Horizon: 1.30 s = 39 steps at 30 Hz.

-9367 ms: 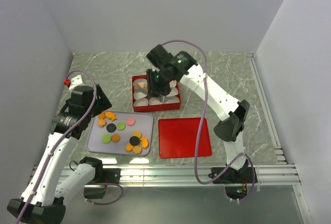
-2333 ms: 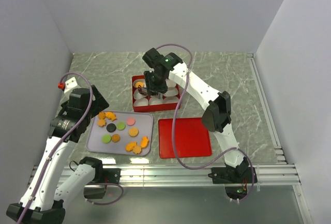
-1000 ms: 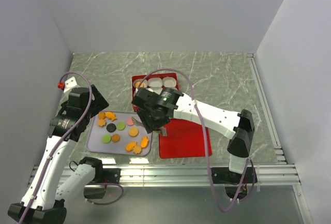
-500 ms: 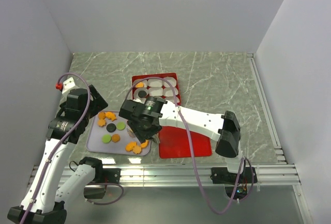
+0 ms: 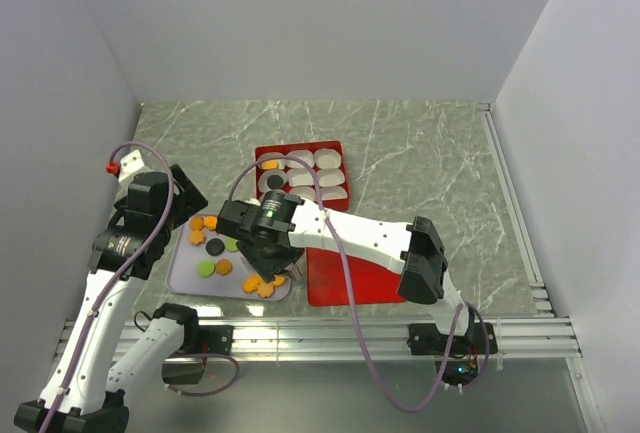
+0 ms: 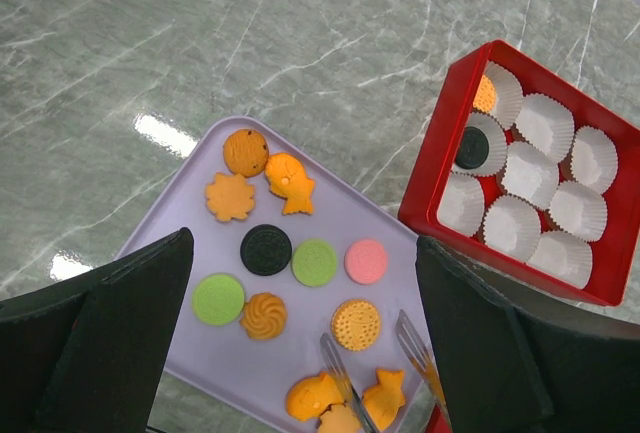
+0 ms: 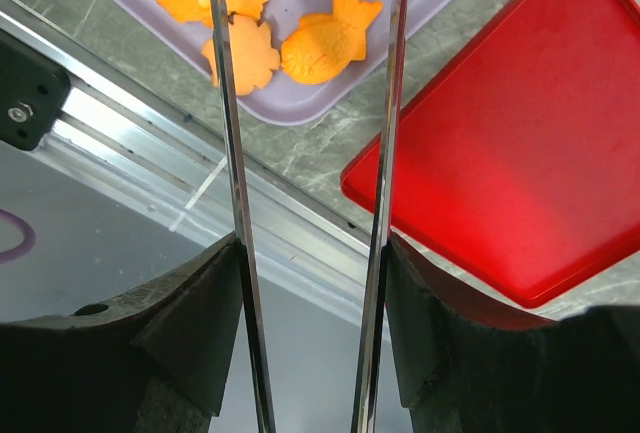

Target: Pack the cookies

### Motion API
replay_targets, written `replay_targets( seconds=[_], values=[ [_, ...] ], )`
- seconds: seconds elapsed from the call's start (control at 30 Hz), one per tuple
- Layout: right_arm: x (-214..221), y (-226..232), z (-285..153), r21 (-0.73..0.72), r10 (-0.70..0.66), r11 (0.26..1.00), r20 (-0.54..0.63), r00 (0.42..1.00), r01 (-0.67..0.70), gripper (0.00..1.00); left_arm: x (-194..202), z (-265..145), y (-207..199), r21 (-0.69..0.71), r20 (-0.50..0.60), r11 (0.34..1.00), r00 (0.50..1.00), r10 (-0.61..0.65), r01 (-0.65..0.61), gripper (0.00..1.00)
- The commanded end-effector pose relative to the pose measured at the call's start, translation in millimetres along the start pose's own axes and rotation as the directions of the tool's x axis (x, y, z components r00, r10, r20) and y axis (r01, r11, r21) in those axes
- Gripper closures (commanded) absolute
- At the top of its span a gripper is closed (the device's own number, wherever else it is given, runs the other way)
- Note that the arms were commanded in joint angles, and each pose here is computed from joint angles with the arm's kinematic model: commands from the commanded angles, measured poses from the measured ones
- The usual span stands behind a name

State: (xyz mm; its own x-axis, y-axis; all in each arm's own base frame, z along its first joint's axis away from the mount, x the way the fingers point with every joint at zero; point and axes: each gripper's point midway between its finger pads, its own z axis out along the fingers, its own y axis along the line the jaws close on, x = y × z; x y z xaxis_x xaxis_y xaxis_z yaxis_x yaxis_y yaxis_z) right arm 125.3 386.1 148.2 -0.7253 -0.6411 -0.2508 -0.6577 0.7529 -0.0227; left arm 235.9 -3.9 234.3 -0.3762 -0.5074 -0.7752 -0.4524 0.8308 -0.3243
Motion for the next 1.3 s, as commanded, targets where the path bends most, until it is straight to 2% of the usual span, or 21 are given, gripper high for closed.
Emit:
replay_targets(
  seconds=[0.0, 0.83, 1.0, 1.27],
  values=[
    [-5, 1, -11, 0.013, -0.027, 1.000, 0.026, 0.999, 0.027, 0.38, -8, -1, 1, -0.001, 0.040, 1.000, 0.999, -0.022, 0.022, 0.01],
    [-7, 5, 6, 0.024, -0.068, 0.997, -0.010, 0.998, 0.068, 0.47, -9, -2, 4, -0.016, 0.048, 0.999, 0.998, -0.030, 0.031, 0.01],
    [-9, -7, 5, 0.074, -0.059, 0.995, -0.007, 0.998, 0.059, 0.53, -10, -3, 4, -0.015, 0.052, 0.999, 0.998, -0.034, 0.035, 0.01],
    [-35, -22, -24, 0.079, -0.011, 0.997, 0.111, 0.994, 0.002, 0.58, -9, -2, 4, -0.017, 0.047, 0.999, 0.998, -0.031, 0.032, 0.01]
  ],
)
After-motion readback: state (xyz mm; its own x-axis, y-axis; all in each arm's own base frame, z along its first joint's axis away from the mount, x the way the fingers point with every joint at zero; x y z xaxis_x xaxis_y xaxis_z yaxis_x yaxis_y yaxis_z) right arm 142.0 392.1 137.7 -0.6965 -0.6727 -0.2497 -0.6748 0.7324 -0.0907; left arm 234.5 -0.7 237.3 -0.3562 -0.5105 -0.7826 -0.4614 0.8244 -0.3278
